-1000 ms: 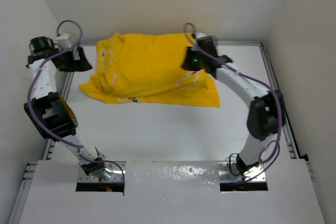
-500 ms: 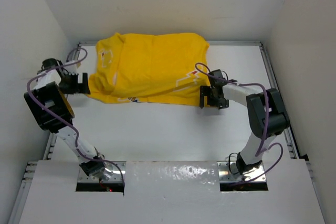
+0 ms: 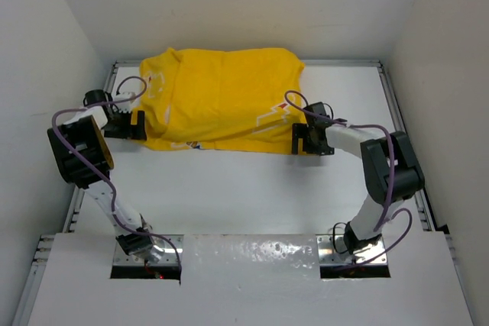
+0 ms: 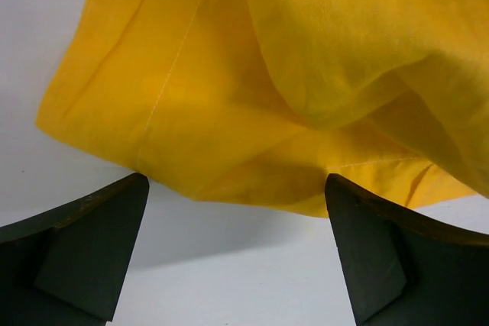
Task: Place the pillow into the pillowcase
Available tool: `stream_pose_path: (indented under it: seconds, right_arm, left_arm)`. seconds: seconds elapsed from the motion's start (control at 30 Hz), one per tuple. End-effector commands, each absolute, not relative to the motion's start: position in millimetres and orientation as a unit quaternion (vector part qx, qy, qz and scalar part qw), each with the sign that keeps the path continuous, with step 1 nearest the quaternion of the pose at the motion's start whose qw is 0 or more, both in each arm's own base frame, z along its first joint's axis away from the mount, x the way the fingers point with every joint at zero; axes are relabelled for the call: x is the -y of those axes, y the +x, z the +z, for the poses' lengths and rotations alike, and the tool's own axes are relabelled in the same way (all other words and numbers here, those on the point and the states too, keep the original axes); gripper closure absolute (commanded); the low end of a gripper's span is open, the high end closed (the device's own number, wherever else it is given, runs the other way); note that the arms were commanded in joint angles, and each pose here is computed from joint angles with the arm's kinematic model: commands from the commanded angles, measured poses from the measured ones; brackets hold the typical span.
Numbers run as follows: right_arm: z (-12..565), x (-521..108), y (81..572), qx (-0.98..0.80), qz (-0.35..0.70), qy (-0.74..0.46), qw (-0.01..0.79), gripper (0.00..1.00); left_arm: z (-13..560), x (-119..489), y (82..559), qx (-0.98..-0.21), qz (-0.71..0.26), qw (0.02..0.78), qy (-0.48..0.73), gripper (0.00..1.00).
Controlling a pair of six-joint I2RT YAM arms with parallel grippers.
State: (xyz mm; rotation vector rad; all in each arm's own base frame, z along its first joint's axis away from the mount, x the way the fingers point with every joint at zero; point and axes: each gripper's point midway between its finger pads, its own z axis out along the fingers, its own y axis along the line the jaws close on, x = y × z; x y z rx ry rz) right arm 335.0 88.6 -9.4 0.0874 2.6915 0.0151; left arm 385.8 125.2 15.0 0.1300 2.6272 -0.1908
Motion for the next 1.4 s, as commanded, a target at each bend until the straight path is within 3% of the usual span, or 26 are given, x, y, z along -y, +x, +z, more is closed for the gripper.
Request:
stream_pose_path:
  seconds: [0.0,0.2,0.33,0.53,0.6,0.63,0.67,0.7,0.8,0.83,0.9,1.03,1.2,1.37]
  right_arm:
    - [27,-85,340,-0.963,0.009,0.008,0.271,0.06]
    - [73,-86,370,-0.949,0.029,-0.003,0.314,0.01]
    - [59,-80,384,-0.952,0.057,0.026,0.299,0.01]
    - [-14,-82,357,-0.977,0.058,0.04,0.201,0.03]
    - [-29,-91,349,-0.978,0.083,0.055,0.182,0.17]
    - [-36,-94,340,-0.979,0.092,0.058,0.171,0.29]
    - [-37,-97,338,-0.978,0.102,0.065,0.167,0.42]
    - [-35,-102,340,-0.975,0.116,0.065,0.176,0.63]
    - [-33,-108,330,-0.971,0.142,0.067,0.18,1.0]
    - [-26,-110,331,-0.967,0.15,0.066,0.196,1.0]
    - [-10,-114,339,-0.959,0.165,0.063,0.221,1.0]
    - [88,-129,371,-0.918,0.217,0.04,0.331,1.0]
    - [251,-125,397,-0.839,0.224,0.011,0.496,1.0]
    - [412,-88,371,-0.735,0.157,-0.002,0.66,1.0]
  left_arm:
    - [53,-129,399,-0.948,-0.083,0.304,0.046,0.01]
    - [122,-146,428,-0.918,-0.088,0.386,0.014,0.0]
    - [98,-143,431,-0.93,-0.098,0.355,0.001,0.0]
    - [23,-121,405,-0.959,-0.103,0.264,-0.013,0.0]
    - [-8,-117,391,-0.967,-0.088,0.238,-0.02,0.0]
    - [-16,-118,387,-0.97,-0.082,0.229,-0.023,0.01]
    - [-21,-117,383,-0.972,-0.085,0.22,-0.025,0.08]
    - [-24,-116,381,-0.972,-0.091,0.214,-0.022,0.13]
    - [-10,-111,389,-0.963,-0.119,0.24,-0.012,0.69]
    - [-2,-105,393,-0.957,-0.139,0.254,-0.011,1.0]
    - [24,-101,402,-0.945,-0.158,0.288,-0.003,1.0]
    - [123,-91,417,-0.901,-0.206,0.381,0.022,1.0]
    - [297,-96,409,-0.83,-0.157,0.532,0.054,1.0]
    - [420,-102,375,-0.783,-0.105,0.609,0.076,1.0]
